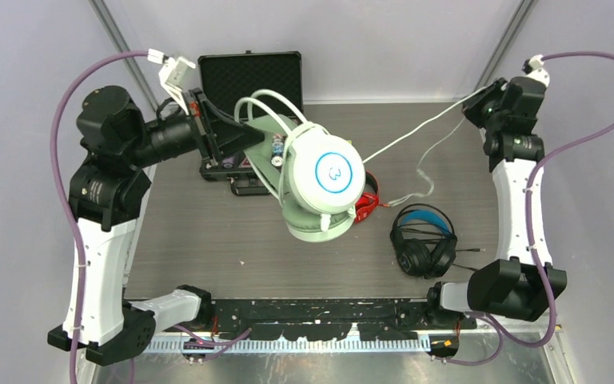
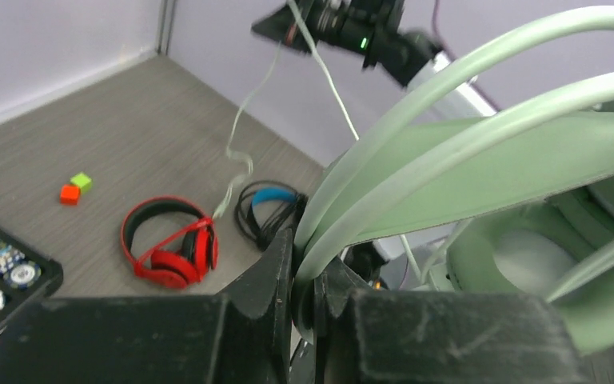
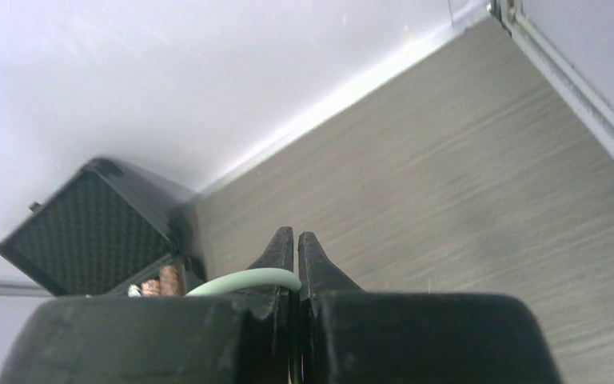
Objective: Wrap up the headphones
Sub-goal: Wrap the headphones cable around the headphones.
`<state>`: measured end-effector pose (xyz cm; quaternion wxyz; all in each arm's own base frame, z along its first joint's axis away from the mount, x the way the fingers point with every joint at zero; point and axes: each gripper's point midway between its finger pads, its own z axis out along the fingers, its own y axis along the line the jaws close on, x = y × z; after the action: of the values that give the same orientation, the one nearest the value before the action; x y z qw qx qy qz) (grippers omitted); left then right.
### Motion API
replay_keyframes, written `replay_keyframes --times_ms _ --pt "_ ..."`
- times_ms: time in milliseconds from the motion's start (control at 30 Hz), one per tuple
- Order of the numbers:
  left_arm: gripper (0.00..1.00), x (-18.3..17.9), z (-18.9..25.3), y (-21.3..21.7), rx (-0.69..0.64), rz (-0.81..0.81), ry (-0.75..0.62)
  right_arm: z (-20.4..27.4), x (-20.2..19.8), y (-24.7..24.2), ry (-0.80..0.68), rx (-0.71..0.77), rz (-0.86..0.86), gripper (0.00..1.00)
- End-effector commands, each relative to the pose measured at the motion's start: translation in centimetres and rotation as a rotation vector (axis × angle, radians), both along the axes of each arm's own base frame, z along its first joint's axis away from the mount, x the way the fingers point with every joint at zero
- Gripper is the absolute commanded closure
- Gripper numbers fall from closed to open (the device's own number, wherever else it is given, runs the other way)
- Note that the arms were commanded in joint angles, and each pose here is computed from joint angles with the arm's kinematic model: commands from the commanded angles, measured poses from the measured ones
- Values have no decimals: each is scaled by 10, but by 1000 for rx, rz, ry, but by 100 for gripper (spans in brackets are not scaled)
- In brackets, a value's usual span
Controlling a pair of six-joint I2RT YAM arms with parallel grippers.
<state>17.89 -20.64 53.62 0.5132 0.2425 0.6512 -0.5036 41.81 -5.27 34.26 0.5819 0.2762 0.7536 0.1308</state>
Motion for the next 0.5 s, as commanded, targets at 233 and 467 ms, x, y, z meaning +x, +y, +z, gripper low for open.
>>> replay_keyframes --times_ms 233,467 --pt "100 -17 -98 21 297 -18 -85 91 31 -5 -172 51 109 100" --pt "100 21 -146 40 492 106 18 103 20 31 -194 59 279 100"
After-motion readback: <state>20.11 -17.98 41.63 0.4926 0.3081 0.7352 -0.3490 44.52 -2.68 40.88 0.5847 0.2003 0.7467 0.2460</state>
